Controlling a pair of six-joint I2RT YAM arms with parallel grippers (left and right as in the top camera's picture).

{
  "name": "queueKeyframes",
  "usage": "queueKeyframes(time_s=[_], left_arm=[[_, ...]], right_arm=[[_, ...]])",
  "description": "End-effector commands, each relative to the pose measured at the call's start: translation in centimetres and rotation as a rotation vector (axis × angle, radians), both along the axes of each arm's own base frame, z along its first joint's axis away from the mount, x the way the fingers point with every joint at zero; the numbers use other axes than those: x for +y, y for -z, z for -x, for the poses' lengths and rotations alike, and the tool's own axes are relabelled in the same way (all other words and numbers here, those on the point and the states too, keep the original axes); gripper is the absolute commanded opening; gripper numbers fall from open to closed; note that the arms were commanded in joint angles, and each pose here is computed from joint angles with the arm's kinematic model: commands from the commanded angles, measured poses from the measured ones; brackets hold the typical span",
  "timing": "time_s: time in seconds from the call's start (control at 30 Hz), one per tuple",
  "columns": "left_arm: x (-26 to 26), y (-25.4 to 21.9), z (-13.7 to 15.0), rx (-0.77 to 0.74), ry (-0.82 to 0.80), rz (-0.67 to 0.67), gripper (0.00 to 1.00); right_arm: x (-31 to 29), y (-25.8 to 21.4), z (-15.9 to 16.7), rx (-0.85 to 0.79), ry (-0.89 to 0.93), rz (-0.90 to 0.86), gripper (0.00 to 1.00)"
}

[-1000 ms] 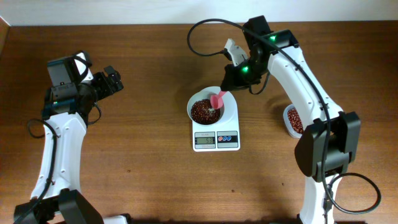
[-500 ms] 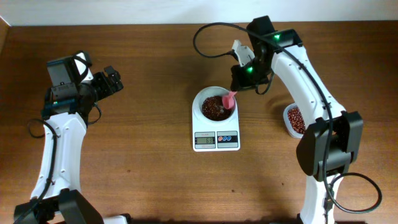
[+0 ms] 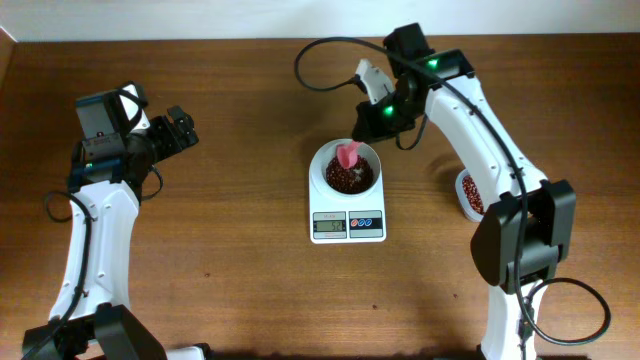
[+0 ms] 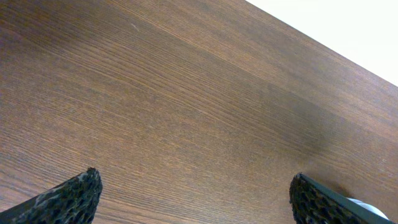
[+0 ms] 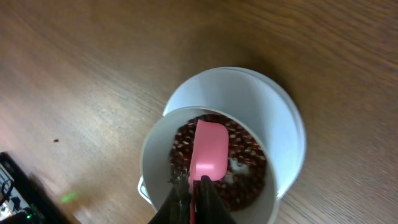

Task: Scoop item into bowl and weigh 50g on scale
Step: 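Tip the scoop down into the white bowl to pour beans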

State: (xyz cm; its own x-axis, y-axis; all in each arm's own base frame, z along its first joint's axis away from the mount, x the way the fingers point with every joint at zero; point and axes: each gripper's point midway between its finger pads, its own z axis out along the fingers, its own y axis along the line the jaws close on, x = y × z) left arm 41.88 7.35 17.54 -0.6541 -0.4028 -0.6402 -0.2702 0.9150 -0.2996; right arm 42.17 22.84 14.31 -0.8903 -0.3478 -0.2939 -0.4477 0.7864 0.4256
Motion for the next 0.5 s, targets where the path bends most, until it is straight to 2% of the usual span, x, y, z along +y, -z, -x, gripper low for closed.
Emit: queueKeyframes(time_s=[0.0,0.47], left_arm=[[0.4,-0.5,-0.3,-0.012,-0.015,-0.002,0.99],[0.4,-0.5,-0.3,-0.012,-0.015,-0.002,0.99]], right_arm=[[0.8,-0.3,-0.2,-0.015,-0.024,-0.015,0.04],[1.5,-1.0,-1.2,-0.041,0.001,-0.066,0.04]])
